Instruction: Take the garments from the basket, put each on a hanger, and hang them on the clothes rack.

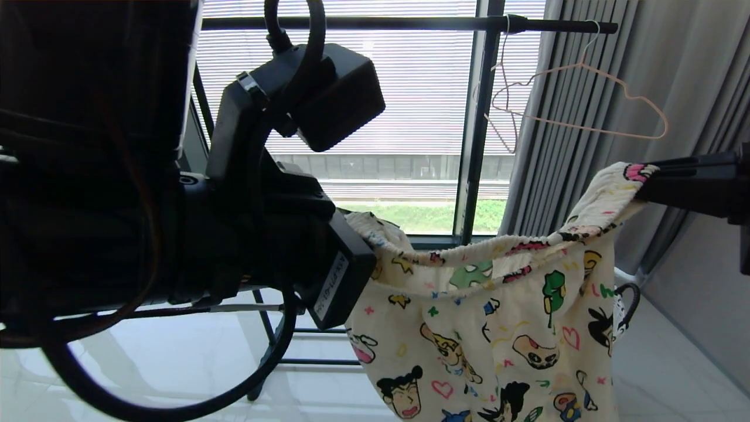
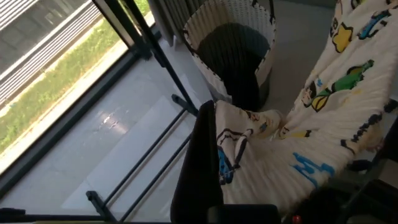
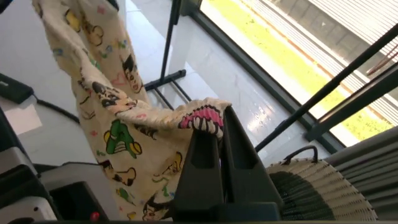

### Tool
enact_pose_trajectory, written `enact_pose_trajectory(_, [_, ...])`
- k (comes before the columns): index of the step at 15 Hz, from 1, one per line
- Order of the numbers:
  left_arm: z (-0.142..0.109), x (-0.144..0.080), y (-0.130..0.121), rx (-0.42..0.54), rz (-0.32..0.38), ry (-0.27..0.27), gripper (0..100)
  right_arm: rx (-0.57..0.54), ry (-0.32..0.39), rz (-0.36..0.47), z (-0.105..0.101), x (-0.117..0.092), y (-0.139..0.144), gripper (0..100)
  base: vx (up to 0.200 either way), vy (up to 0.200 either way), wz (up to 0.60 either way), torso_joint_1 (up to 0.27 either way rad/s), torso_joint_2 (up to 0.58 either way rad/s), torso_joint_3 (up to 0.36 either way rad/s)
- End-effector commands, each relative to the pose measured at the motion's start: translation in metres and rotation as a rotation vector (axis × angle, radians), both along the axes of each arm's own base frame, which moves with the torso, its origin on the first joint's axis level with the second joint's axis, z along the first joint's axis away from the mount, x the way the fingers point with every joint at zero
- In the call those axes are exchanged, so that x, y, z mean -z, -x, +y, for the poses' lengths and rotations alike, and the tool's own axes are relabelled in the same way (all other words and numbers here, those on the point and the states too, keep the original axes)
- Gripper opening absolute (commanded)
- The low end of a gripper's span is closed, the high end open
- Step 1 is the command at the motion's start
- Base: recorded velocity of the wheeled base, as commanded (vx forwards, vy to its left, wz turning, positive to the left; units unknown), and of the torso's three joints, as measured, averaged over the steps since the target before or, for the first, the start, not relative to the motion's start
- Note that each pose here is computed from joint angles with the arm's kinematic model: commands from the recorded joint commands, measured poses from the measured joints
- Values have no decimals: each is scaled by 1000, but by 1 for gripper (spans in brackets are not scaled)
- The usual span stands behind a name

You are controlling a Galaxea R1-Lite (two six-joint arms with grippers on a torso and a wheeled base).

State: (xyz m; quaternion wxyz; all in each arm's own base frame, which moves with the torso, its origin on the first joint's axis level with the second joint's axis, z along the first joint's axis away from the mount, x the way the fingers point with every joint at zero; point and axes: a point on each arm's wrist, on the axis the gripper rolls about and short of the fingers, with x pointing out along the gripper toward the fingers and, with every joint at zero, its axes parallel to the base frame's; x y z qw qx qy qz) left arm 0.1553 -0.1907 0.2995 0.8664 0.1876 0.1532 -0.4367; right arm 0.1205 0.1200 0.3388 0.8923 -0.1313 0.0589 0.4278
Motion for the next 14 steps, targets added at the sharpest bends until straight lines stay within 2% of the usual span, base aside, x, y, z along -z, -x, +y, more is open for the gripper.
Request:
enact_pose_trajectory(1, [9,-9,31,47,58,33,0,7,-5,-3,30,-11,-34,0,0,0,0,0,0,0])
enact_pose_trajectory(3, [11,-8,44,54,114,38,0,7,-23,-22,35,-20,-39,0,0,0,0,0,0,0])
enact_pose_trajectory(6, [11,-3,42,13,108,9,0,18,-27,-28,27,-22,-33,0,0,0,0,0,0,0])
enact_pose_trajectory(8, [7,15,12,-231,50,-99,0,24,-5,-5,12,-19,-19,0,0,0,0,0,0,0])
enact_pose_trajectory(9, [7,17,-5,-362,-8,-109,0,22,12,13,4,-17,-10,0,0,0,0,0,0,0])
enact_pose_trajectory(10, [4,12,-16,-408,-50,-59,0,21,26,29,-4,-13,-2,0,0,0,0,0,0,0])
enact_pose_trajectory(11, [2,6,-19,-413,-74,-15,0,19,36,40,-9,-9,4,0,0,0,0,0,0,0])
enact_pose_trajectory(14, [2,0,-17,-397,-82,10,0,20,45,44,-12,-5,8,0,0,0,0,0,0,0])
